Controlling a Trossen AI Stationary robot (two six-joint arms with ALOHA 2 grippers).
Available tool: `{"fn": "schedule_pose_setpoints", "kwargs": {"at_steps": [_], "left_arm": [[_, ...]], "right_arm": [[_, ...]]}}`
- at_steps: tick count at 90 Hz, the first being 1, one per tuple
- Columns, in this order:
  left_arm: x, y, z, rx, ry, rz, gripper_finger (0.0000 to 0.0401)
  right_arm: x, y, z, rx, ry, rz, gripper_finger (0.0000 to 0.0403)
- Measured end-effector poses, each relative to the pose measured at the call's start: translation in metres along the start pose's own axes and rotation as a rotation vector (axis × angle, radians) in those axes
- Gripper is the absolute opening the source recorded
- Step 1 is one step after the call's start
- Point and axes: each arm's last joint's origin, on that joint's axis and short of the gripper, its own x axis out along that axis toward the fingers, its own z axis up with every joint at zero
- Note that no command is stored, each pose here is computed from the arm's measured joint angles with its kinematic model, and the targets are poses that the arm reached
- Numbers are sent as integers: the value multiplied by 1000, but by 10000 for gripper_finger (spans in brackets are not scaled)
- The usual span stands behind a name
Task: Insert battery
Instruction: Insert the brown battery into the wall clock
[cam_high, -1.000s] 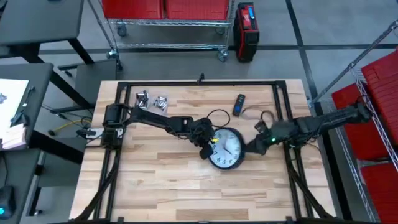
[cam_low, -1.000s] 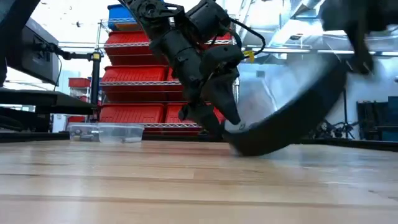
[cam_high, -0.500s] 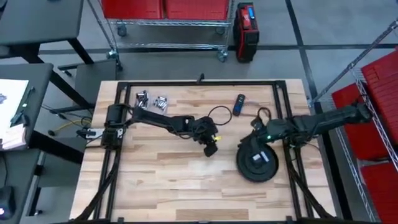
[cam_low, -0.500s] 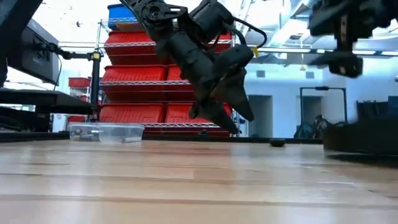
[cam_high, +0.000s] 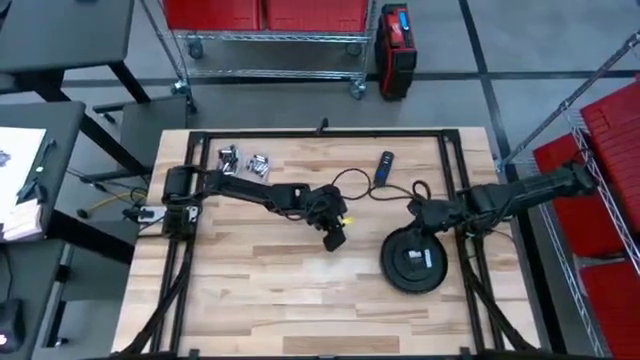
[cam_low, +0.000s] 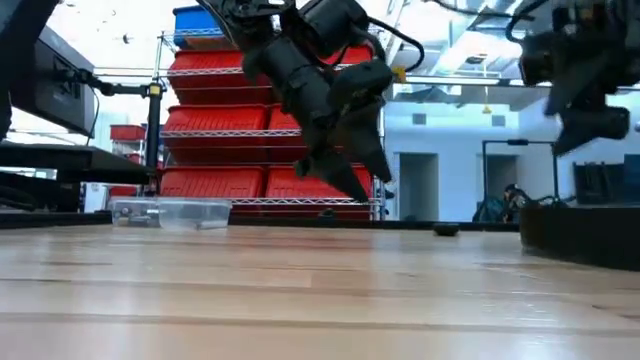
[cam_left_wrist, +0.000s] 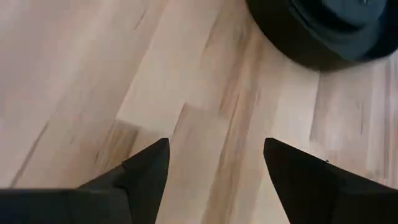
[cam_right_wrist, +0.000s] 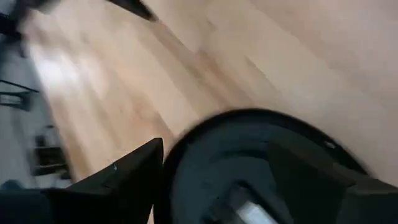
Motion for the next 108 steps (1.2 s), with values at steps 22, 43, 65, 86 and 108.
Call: {"fn": "schedule_pose_setpoints", "kwargs": {"at_steps": [22, 43, 65, 86, 108], "left_arm": [[-3, 2, -1, 10, 16, 31, 242], [-3, 2, -1, 10, 16, 30, 242], [-3, 3, -3, 9, 33, 38, 242], [-3, 3, -3, 9, 36, 39, 242], [-3, 3, -3, 9, 37, 39, 242]], "right_arm": [[20, -2, -13, -17, 115, -178, 276], [43, -2, -22, -52, 199, -315, 276], [55, 3, -27, -74, 234, -322, 276], [55, 3, -27, -72, 239, -317, 276], [57, 5, -26, -70, 228, -288, 276]]}}
